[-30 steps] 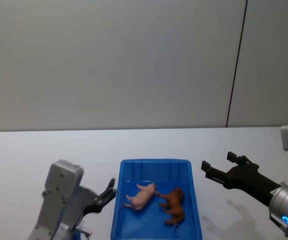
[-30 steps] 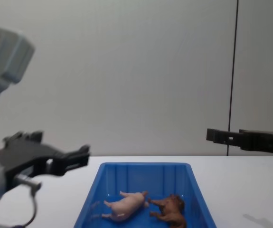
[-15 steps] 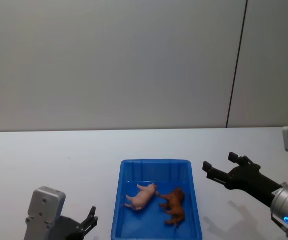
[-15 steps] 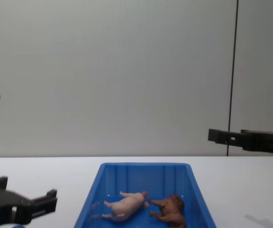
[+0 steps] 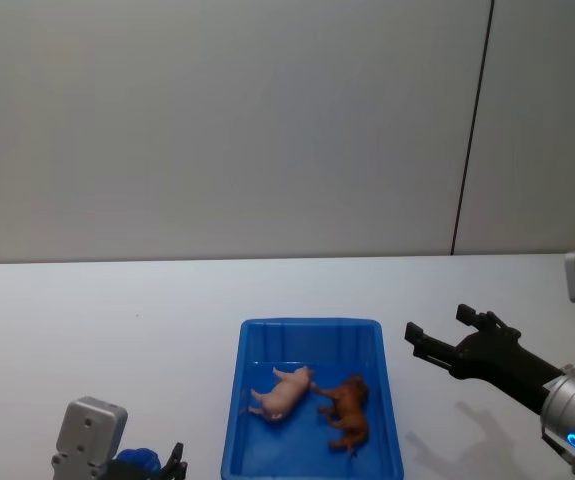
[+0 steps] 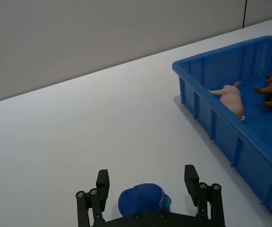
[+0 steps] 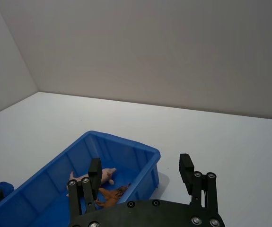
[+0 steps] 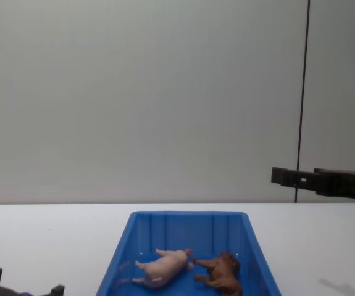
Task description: Pick up the two dolls from the table and place them into the box.
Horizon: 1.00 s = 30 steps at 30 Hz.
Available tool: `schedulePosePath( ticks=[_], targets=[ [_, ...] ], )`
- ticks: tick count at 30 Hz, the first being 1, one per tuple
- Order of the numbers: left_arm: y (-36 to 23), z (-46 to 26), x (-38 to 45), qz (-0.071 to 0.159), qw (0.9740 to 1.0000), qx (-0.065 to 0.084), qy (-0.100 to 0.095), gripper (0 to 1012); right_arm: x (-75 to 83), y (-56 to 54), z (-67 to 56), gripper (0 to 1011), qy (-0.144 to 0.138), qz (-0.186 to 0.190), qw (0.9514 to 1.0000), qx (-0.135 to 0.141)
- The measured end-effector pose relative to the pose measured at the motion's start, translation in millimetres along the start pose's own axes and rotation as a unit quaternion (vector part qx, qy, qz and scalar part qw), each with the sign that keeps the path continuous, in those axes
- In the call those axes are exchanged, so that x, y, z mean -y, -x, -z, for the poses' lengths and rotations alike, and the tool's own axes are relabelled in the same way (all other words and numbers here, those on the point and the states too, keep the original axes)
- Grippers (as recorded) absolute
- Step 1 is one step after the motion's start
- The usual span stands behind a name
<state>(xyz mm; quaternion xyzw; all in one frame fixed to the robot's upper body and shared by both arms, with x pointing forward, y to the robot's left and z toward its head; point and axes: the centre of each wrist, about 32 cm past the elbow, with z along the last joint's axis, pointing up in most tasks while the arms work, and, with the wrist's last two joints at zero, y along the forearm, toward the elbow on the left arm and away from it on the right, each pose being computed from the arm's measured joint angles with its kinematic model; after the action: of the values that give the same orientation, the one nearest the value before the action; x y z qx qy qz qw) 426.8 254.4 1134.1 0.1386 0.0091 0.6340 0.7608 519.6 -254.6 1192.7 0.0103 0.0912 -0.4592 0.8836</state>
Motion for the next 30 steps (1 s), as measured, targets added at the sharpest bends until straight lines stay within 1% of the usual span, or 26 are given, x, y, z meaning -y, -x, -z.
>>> schedulePosePath(
  ticks=[2, 13, 18, 19, 20, 21, 22, 24, 25, 30],
  targets=[
    [-0.9, 2.9, 1.6, 0.001, 1.0000, -0.001, -0.004, 1001, 0.1, 0.0, 0.0, 1001, 0.000, 0.000, 1.0000, 0.000],
    [-4.7, 12.9, 7.7, 0.003, 0.9999, -0.001, -0.017, 994, 0.2, -0.1, 0.1, 1001, 0.000, 0.000, 1.0000, 0.000],
    [-6.3, 15.4, 9.8, 0.004, 0.9998, -0.001, -0.019, 881, 0.2, -0.1, 0.1, 1001, 0.000, 0.000, 1.0000, 0.000],
    [-6.7, 16.2, 10.3, 0.004, 0.9998, -0.001, -0.020, 840, 0.2, -0.1, 0.1, 1001, 0.000, 0.000, 1.0000, 0.000],
    [-6.8, 16.6, 10.5, 0.004, 0.9998, -0.001, -0.021, 825, 0.2, -0.1, 0.1, 1001, 0.000, 0.000, 1.0000, 0.000],
    [-7.2, 17.1, 10.9, 0.004, 0.9998, -0.001, -0.021, 771, 0.2, -0.1, 0.1, 1001, 0.000, 0.000, 1.0000, 0.000],
    [-7.4, 17.4, 11.1, 0.004, 0.9998, -0.001, -0.021, 771, 0.2, -0.1, 0.2, 1001, 0.000, 0.000, 1.0000, 0.000],
    [-7.7, 17.7, 11.5, 0.004, 0.9998, -0.001, -0.022, 712, 0.2, -0.1, 0.2, 1001, 0.000, 0.000, 1.0000, 0.000],
    [-7.9, 17.9, 11.8, 0.004, 0.9998, -0.002, -0.022, 657, 0.2, -0.1, 0.2, 1001, 0.000, 0.000, 1.0000, 0.000],
    [-8.5, 17.2, 12.5, 0.005, 0.9998, -0.001, -0.019, 597, 0.2, -0.1, 0.2, 1001, 0.000, 0.000, 1.0000, 0.000]
  ],
)
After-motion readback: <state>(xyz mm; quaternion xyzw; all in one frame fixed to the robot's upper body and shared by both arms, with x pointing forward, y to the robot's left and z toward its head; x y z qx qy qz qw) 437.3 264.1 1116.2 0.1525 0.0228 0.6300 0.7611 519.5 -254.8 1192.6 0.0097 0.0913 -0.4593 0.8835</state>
